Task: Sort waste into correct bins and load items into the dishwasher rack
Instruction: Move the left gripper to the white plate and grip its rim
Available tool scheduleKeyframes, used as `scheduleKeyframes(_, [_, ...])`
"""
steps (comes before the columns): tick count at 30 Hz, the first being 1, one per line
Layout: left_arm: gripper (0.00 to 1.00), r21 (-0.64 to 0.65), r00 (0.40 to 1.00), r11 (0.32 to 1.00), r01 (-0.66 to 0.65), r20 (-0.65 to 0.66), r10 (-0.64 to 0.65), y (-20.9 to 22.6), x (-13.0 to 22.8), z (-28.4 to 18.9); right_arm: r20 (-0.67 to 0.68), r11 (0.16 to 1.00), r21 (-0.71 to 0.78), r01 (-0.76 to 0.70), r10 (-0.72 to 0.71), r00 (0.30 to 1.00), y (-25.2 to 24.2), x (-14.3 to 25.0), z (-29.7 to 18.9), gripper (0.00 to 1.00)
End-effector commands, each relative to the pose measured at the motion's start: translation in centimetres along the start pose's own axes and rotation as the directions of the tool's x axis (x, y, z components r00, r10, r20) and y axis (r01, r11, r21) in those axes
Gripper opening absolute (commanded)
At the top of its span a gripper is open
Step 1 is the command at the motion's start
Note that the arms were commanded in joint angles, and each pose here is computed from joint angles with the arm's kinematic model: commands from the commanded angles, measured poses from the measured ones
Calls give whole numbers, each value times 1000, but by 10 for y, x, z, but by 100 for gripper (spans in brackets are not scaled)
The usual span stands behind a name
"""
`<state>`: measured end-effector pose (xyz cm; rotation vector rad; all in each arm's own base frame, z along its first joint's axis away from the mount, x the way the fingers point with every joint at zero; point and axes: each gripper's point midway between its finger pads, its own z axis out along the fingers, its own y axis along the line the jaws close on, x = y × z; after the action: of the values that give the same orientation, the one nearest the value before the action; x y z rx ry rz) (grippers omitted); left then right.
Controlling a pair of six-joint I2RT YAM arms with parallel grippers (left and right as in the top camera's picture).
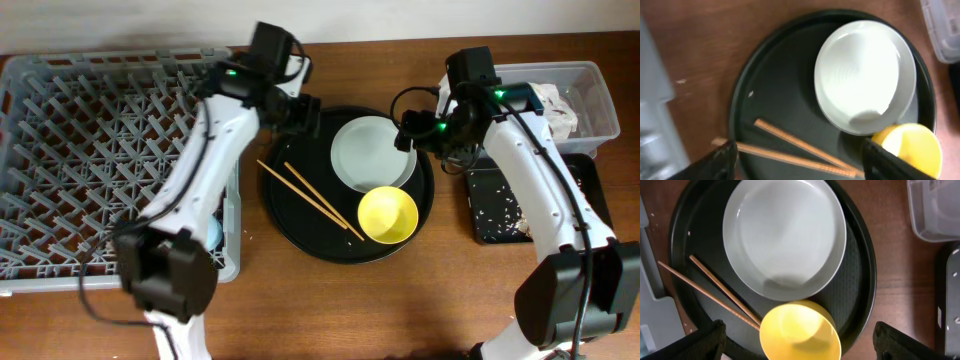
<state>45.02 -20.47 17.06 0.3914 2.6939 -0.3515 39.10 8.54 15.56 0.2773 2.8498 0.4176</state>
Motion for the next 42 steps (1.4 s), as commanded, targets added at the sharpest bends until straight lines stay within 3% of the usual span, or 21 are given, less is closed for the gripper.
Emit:
scheduleKeyframes(1, [69, 23, 999, 999, 35, -31, -34, -17, 1, 39, -5, 999, 33, -14, 14, 1000, -7, 2, 0, 95])
scheduleKeyframes(4, [56, 31, 998, 998, 49, -46, -47, -28, 4, 65, -19, 999, 38, -17, 18, 1000, -8, 5, 0, 95])
scheduleKeyframes(13, [42, 21, 984, 989, 146, -103, -143, -37, 20, 126, -36, 999, 45, -20, 22, 999, -10, 9, 0, 95])
scheduleKeyframes(28, [40, 5, 974, 993, 122, -195, -119, -46, 52, 174, -59, 998, 53, -24, 27, 998, -11, 15, 0, 96])
scheduleKeyframes(34, [11, 6, 974, 993, 122, -192, -118, -46, 52, 175, -55, 998, 63, -23, 27, 998, -13, 14, 0, 96])
scheduleKeyframes(35, [2, 7, 974, 993, 121, -191, -118, -46, 51, 175, -55, 998, 63, -23, 27, 998, -13, 14, 0, 96])
scheduleKeyframes(42, [1, 3, 975, 990, 138, -176, -135, -41, 33, 156, -46, 997, 76, -22, 25, 999, -15, 13, 0, 96])
